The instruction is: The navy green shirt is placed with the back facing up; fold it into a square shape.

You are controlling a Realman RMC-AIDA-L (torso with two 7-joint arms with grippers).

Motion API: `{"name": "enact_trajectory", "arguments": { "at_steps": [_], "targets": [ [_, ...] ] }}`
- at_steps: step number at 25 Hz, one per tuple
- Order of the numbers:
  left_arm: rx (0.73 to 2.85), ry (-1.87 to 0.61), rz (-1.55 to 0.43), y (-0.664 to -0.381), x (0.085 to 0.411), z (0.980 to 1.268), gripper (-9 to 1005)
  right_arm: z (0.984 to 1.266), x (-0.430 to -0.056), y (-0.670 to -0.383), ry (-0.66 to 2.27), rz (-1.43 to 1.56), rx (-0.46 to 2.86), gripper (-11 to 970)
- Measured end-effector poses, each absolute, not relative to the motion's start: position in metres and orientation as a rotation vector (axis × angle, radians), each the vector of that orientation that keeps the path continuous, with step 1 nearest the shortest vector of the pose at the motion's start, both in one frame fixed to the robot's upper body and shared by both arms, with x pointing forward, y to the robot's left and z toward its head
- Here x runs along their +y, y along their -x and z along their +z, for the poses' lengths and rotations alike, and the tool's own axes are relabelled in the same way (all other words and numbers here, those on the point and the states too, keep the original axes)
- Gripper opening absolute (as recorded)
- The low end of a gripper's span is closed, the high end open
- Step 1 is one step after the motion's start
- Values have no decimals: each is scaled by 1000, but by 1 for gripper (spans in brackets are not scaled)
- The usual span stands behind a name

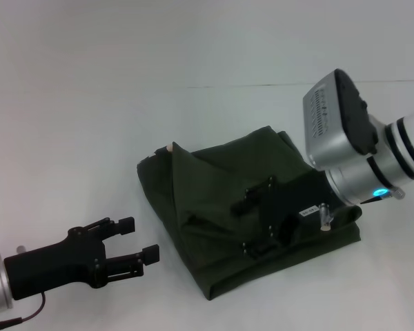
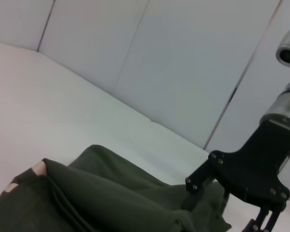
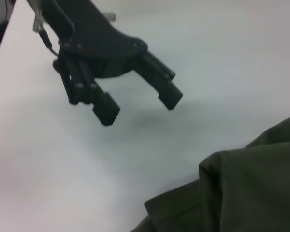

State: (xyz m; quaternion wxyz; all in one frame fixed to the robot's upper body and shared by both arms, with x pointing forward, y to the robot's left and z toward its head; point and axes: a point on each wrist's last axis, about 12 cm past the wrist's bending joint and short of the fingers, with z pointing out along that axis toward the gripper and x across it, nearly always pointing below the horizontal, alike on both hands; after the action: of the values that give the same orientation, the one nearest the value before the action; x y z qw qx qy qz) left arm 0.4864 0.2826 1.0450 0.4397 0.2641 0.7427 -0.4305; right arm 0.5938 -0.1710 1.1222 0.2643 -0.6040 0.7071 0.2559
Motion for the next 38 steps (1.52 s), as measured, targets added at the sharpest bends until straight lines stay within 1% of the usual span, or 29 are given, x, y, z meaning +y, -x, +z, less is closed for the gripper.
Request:
{"name": "enact_trajectory", "arguments": {
  "at_steps": [14,38],
  "targets": [
    [1852,-642,-1051,-488,284,1044,910,1112,-154,-594,1710,573,1880,783],
    [1862,-634,-1036,-489,286,1043,910,1114,-137,-590,1783,567,1816,780]
  ]
}}
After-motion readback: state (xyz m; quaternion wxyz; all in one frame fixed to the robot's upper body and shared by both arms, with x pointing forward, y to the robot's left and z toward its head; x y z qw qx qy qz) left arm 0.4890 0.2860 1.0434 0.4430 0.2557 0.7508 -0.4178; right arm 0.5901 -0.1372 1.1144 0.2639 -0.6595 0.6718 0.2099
